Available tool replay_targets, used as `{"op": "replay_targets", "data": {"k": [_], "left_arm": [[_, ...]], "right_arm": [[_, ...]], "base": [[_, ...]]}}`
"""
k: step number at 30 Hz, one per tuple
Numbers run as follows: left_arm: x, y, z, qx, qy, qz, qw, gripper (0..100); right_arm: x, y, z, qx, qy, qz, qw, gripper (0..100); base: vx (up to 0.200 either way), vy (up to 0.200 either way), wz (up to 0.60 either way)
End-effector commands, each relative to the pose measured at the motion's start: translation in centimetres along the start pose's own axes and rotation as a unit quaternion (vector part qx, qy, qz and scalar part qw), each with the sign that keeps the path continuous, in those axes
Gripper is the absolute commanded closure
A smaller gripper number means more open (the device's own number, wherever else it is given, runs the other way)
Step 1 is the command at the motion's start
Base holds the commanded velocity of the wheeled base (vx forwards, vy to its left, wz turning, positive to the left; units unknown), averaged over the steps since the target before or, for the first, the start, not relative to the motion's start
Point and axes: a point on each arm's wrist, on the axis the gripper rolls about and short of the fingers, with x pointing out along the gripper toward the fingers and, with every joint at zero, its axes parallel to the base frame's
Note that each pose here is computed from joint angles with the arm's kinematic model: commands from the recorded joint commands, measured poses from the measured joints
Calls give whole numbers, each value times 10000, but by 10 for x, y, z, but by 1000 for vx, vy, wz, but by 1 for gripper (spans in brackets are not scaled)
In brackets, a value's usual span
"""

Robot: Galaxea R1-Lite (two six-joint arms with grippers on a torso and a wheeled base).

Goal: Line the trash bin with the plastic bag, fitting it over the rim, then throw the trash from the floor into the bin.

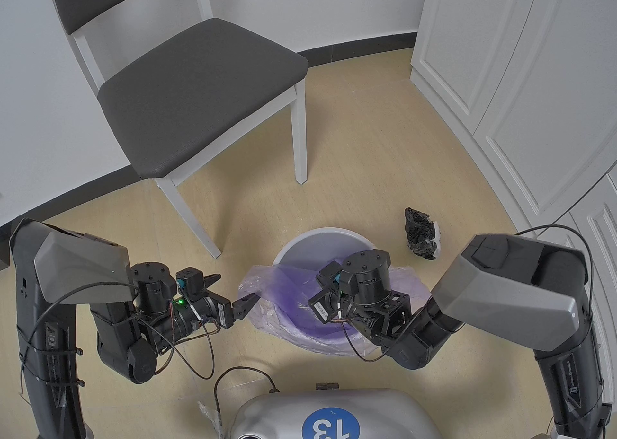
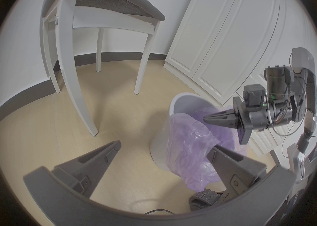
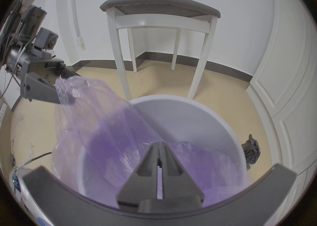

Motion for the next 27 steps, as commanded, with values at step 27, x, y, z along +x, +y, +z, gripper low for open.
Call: {"op": "replay_targets", "data": {"k": [27], "left_arm": [[-2, 3, 4, 22, -130, 43, 9999, 0]], "right_arm": [[-1, 34, 1, 153, -96, 367, 9992, 0]], "base": [[0, 0, 0]]}}
